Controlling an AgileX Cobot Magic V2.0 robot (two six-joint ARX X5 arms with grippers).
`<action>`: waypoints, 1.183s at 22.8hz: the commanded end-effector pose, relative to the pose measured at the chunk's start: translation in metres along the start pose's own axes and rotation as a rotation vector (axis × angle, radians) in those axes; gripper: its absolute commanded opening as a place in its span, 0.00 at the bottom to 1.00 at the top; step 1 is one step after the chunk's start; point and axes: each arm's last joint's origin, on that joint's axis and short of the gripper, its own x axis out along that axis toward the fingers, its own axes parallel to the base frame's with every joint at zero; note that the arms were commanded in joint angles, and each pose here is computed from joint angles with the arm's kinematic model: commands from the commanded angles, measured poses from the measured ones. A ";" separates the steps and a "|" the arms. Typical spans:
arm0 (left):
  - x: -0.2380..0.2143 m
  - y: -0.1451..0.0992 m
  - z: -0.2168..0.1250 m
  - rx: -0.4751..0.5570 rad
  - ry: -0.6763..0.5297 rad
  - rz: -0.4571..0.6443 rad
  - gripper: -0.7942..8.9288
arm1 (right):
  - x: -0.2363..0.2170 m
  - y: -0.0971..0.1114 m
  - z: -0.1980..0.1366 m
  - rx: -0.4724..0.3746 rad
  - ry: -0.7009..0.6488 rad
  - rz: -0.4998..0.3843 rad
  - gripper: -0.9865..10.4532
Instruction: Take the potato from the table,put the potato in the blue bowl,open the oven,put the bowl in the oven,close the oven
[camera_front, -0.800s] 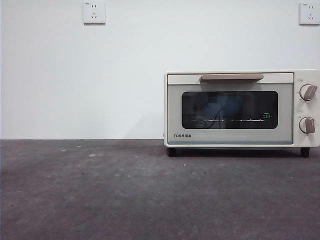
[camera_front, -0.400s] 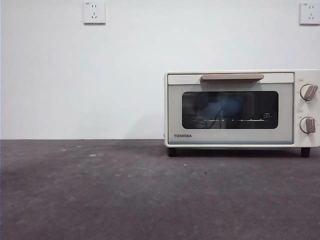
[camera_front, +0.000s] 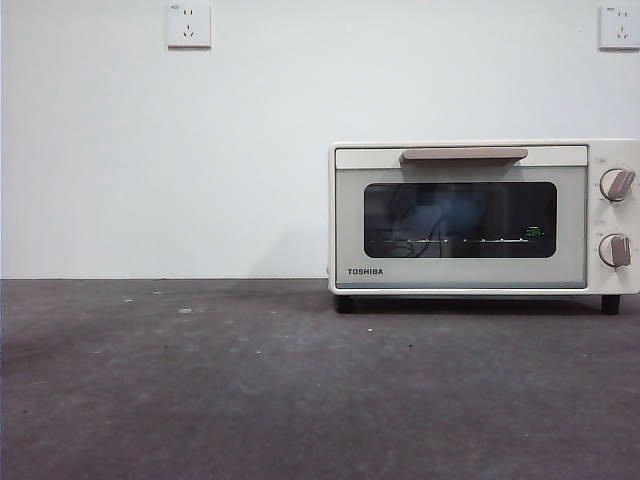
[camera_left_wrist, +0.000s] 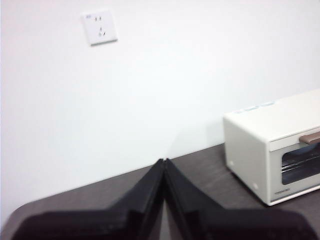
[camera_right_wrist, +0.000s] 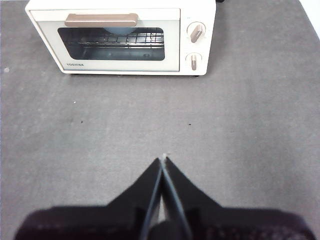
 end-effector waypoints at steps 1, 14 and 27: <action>0.010 -0.005 -0.037 0.005 -0.031 -0.099 0.08 | 0.003 0.000 -0.001 -0.006 0.028 -0.002 0.09; 0.009 -0.010 -0.165 -0.175 0.101 0.251 0.08 | 0.036 0.005 0.019 -0.019 0.158 -0.011 0.09; 0.007 -0.018 -0.215 -0.228 0.256 0.267 0.08 | 0.135 0.017 0.053 -0.046 0.442 -0.031 0.09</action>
